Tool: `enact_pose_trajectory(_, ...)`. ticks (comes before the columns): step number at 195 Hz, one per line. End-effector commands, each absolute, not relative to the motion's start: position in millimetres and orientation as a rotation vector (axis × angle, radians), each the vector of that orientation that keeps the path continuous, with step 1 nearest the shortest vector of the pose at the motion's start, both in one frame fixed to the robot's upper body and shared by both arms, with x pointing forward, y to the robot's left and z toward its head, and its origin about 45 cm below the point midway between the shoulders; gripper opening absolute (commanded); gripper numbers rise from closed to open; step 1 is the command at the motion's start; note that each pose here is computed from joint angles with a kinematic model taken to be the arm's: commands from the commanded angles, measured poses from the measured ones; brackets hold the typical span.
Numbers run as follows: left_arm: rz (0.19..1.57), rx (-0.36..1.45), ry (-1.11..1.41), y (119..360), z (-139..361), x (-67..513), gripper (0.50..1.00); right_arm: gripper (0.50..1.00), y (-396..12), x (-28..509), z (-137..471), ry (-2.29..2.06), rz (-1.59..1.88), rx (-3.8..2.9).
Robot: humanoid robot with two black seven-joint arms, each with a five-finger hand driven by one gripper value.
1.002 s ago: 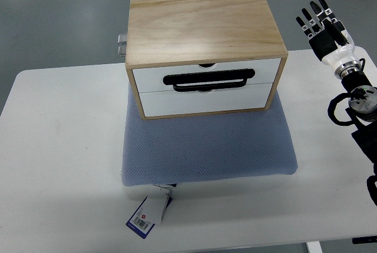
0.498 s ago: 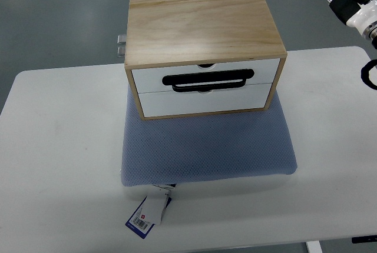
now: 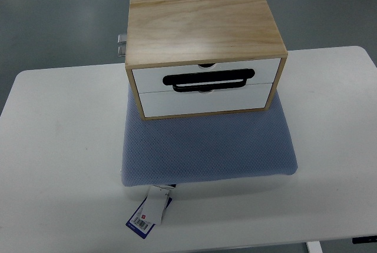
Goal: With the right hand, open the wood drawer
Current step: 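Move the right hand down to the upper drawer's black handle, then hook the handle with the right fingers and pull the drawer toward the robot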
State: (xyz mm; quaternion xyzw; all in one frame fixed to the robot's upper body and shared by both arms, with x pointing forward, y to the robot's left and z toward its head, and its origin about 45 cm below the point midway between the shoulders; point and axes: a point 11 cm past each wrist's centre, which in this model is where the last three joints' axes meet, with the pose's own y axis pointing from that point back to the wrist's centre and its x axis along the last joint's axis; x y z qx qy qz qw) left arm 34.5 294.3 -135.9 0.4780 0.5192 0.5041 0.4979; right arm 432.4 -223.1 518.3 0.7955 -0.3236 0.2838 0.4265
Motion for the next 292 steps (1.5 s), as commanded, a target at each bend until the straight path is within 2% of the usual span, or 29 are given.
enact_pose_trajectory(1, 1.219, 1.156, 1.257, 294, -136, 35, 1.0, 0.942, -167, 399, 521, -0.624, 0.697, 1.979)
enact_pose_trajectory(38, 1.219, 1.158, 1.255, 295, -136, 35, 1.0, 0.94, -93, 368, 487, -0.433, 0.624, 2.062)
enact_pose_trajectory(86, 1.223, 1.156, 1.255, 295, -136, 36, 1.0, 0.94, -60, 372, 430, -0.489, 0.522, 2.051)
enact_pose_trajectory(168, 1.228, 1.154, 1.258, 296, -136, 36, 1.0, 0.942, -70, 375, 383, -0.499, 0.386, 2.054)
enact_pose_trajectory(292, 1.234, 1.162, 1.255, 299, -136, 35, 1.0, 0.94, -103, 384, 348, -0.417, 0.473, 1.906)
